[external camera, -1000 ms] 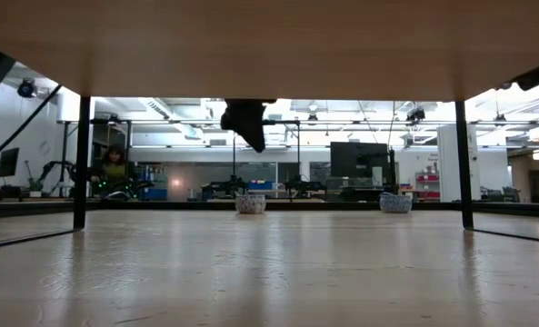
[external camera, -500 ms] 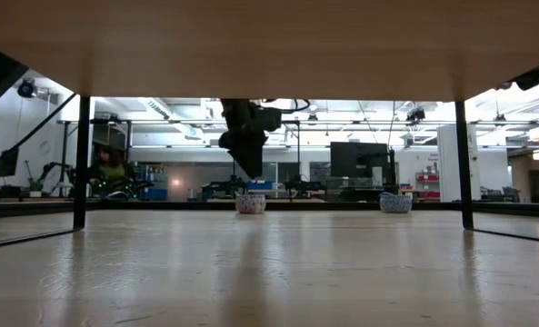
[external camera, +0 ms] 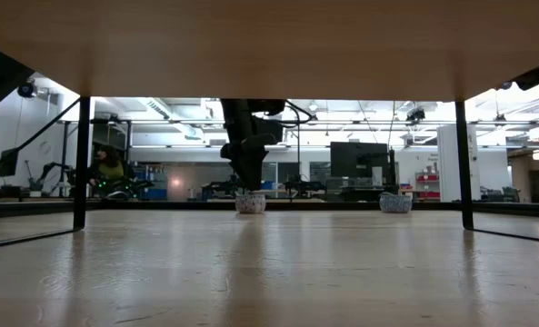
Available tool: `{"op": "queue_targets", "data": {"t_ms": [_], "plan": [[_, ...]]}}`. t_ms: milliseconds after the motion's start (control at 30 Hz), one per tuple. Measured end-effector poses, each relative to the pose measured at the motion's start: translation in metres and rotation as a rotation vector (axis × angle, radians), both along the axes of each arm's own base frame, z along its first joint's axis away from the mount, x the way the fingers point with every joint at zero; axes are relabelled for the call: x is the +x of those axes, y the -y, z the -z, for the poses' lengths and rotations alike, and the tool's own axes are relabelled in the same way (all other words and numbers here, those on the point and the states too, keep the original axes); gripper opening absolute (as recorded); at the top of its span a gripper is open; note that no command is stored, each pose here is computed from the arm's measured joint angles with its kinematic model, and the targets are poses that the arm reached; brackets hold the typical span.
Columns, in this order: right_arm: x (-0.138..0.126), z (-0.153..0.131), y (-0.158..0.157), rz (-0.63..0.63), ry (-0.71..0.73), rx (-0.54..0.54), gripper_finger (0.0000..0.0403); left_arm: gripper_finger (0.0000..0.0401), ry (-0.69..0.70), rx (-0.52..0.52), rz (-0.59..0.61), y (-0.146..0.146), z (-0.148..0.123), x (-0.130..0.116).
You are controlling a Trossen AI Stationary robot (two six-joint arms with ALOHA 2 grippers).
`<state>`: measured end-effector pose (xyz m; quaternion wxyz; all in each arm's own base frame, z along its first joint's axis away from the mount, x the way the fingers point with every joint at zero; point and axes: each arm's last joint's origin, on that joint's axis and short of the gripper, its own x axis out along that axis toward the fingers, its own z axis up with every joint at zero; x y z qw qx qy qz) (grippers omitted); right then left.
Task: Pick & Place candle stick holders
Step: Put the left scented candle on the shelf
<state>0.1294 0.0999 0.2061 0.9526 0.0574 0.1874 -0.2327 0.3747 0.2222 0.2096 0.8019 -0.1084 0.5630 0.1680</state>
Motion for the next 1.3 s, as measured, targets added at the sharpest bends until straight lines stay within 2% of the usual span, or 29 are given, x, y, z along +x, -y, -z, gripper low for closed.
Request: {"op": "queue_targets", "data": {"t_ms": [467, 967, 1133, 1300], "plan": [[0.0, 0.0, 0.0, 0.0, 0.003, 0.003, 0.0038, 0.016, 0.007, -0.023, -0.001, -0.002, 0.003, -0.001], [0.0, 0.0, 0.0, -0.003, 0.005, -0.002, 0.0038, 0.0157, -0.024, -0.032, 0.005, -0.001, 0.023, -0.001], [0.0, 0.001, 0.0, -0.003, 0.004, -0.003, 0.0038, 0.0116, -0.029, -0.027, 0.011, -0.001, 0.024, -0.001], [0.0, 0.001, 0.0, -0.003, 0.003, -0.004, 0.0038, 0.0027, -0.027, -0.029, 0.033, 0.0, 0.024, -0.001]]}}
